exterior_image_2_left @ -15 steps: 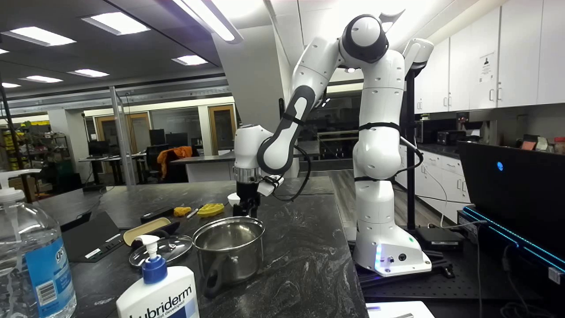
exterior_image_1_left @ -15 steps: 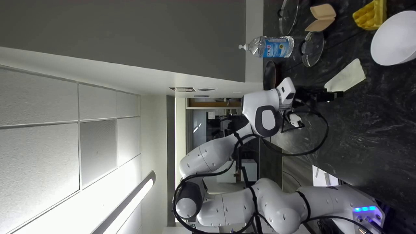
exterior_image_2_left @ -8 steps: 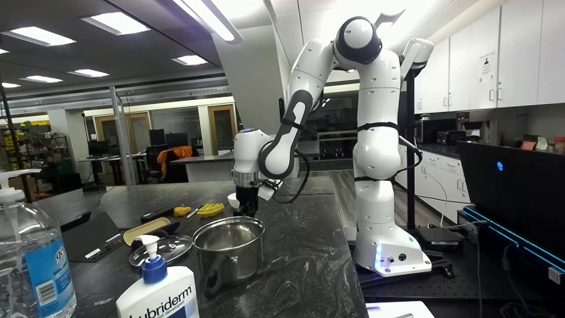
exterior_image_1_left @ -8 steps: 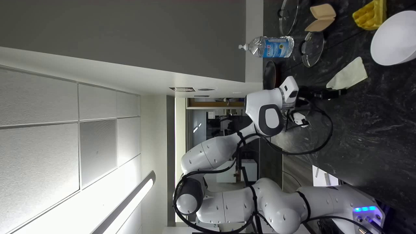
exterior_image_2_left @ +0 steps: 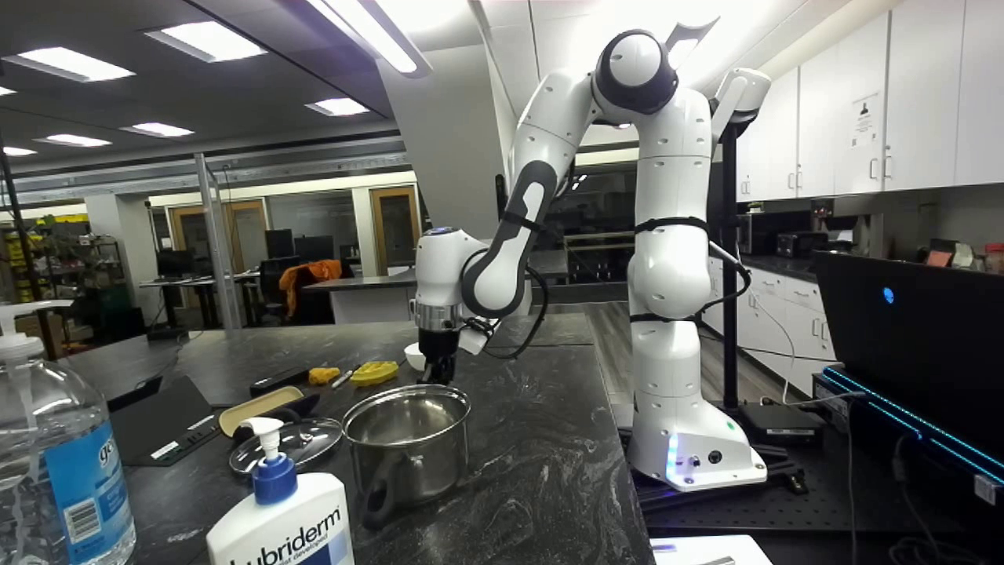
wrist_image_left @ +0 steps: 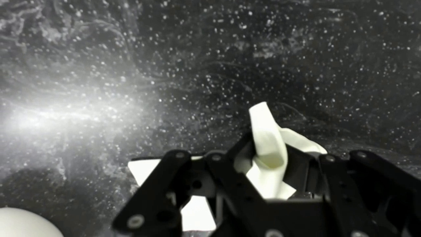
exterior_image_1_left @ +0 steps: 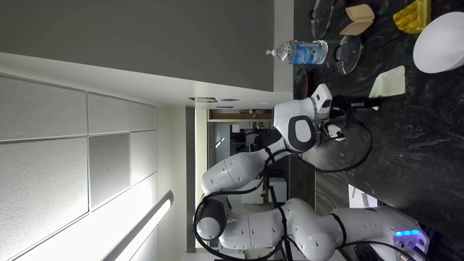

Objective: Move the paper towel side to side

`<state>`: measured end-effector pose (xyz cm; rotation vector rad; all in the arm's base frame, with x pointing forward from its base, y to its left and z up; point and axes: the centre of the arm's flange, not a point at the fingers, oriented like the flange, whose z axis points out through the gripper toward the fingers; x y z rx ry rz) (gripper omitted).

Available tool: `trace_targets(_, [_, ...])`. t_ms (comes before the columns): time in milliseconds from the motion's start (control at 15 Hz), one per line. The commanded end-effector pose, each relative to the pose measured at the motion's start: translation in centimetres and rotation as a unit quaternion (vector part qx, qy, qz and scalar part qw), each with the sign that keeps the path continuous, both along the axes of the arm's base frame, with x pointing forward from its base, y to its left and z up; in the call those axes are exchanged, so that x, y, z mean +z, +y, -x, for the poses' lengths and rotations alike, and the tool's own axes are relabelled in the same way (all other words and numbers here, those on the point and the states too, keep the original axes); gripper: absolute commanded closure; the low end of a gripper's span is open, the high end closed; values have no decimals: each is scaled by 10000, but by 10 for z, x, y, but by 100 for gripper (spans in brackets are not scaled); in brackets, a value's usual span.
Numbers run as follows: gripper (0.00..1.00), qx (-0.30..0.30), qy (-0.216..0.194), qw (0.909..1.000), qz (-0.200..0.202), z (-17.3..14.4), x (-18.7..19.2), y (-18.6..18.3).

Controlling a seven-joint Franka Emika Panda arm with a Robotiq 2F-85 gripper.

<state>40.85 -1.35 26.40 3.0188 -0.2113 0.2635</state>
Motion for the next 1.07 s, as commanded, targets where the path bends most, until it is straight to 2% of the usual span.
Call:
trace_targets(0, [100,-40,-18,10000,71,-2,-12,4])
trace_targets(267, [98,63,25,9999,119,-2,-13,8])
trace_targets(467, [98,463,136,9987,156,4,-11,26])
trace_targets(800, [98,1416,270,9895,61,38,-5,76])
trace_targets(1000, [98,1708,350,9847,-76,58,-4,91])
